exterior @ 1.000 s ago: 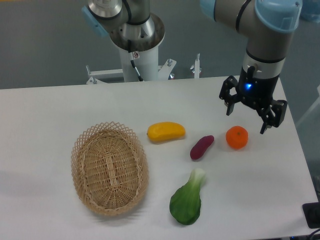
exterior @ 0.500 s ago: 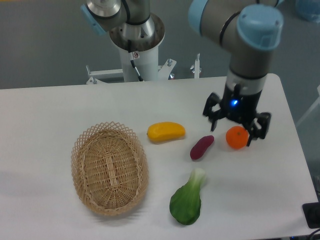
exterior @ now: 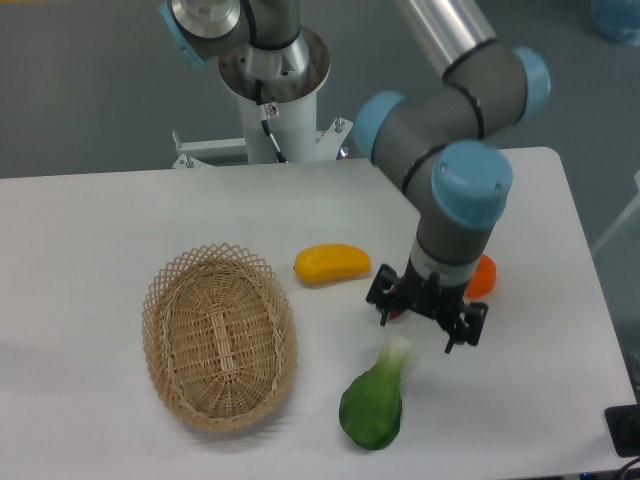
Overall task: Pick up the green vegetable from the table
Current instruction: 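Move the open gripper down toward the green bok choy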
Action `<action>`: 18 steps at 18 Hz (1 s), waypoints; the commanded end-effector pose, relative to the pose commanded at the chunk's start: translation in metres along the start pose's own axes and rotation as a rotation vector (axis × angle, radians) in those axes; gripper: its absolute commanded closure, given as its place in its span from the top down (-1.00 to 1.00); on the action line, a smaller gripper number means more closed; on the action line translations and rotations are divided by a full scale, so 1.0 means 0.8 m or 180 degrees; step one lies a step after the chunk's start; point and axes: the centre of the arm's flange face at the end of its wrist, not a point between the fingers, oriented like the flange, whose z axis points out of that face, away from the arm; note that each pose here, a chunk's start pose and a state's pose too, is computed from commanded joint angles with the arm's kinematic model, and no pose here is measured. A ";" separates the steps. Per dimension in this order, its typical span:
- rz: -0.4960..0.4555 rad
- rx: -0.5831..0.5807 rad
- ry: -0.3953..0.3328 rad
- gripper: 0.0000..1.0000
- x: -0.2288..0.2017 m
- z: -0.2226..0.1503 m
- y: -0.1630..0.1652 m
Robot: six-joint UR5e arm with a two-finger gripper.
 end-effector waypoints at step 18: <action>0.0374 -0.0389 -0.0291 1.00 0.055 0.094 0.023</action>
